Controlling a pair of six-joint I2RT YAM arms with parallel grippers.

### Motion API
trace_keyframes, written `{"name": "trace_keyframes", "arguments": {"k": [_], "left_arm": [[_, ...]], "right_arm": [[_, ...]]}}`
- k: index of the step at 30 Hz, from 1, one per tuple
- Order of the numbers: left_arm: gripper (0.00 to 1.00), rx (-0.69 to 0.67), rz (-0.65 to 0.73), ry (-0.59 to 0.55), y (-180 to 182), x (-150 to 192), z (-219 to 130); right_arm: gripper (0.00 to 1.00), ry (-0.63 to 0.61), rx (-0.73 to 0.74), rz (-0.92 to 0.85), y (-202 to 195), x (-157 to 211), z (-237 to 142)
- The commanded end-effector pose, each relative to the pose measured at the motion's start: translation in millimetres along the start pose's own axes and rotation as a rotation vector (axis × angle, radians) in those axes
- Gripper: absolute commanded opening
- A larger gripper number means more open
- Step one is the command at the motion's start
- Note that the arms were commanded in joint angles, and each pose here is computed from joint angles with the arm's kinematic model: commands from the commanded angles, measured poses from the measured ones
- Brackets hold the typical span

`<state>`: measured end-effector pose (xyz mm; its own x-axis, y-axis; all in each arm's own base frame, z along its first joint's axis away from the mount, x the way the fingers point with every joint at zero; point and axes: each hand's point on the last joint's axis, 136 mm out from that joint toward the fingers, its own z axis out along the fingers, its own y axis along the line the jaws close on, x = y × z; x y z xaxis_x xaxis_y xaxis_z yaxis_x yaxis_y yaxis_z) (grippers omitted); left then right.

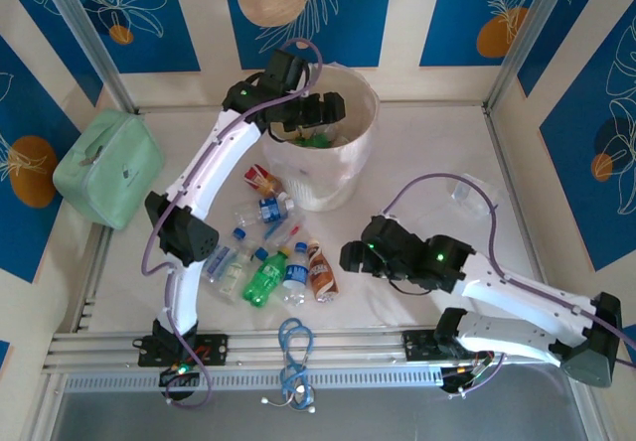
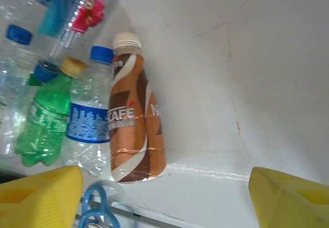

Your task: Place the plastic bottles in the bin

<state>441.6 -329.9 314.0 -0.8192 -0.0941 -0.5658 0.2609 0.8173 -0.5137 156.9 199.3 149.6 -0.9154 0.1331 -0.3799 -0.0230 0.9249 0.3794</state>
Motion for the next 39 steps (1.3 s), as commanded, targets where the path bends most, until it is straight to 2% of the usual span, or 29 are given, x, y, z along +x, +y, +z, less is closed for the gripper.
{"name": "trace_keyframes", "arguments": {"k": [1, 6, 9, 13, 15, 20, 24, 27, 34, 39], "left_arm": [[0.91, 0.010, 0.029, -0.081, -14.4, -15.9, -37.0], [0.93, 0.024, 0.069, -0.204, -28.1, -33.6, -93.6], [0.93, -0.025, 0.078, -0.257, -17.7, -31.1, -126.9], [0.94, -0.043, 0.056, -0.300, 5.2, -5.0, -155.9], [0.96, -0.093, 0.030, -0.298, 31.7, 22.4, -163.9], [0.98, -0.170, -0.072, -0.265, 100.7, 101.5, -173.3], [0.99, -0.170, -0.137, -0.220, 130.2, 156.5, -176.4], [0.98, -0.202, -0.162, -0.171, 145.0, 183.5, -177.8], [0.95, -0.231, -0.168, -0.172, 152.5, 193.0, -189.1], [0.92, -0.195, -0.197, -0.157, 147.2, 190.9, -179.3]], "right_arm": [[0.85, 0.041, 0.079, -0.012, -2.0, 1.7, 1.9], [0.85, 0.151, 0.134, -0.082, 12.0, 14.1, 22.1], [0.84, 0.203, 0.139, -0.124, 24.6, 19.6, 31.5], [0.84, 0.271, 0.138, -0.174, 38.6, 28.6, 43.5], [0.84, 0.311, 0.169, -0.196, 40.6, 34.2, 48.4], [0.83, 0.397, 0.248, -0.235, 40.5, 48.5, 58.4], [0.80, 0.443, 0.273, -0.253, 43.5, 54.3, 68.6], [0.79, 0.484, 0.285, -0.263, 45.4, 60.2, 78.0], [0.77, 0.543, 0.351, -0.267, 41.7, 67.2, 89.0], [0.72, 0.570, 0.367, -0.242, 36.9, 68.7, 94.1]]}}
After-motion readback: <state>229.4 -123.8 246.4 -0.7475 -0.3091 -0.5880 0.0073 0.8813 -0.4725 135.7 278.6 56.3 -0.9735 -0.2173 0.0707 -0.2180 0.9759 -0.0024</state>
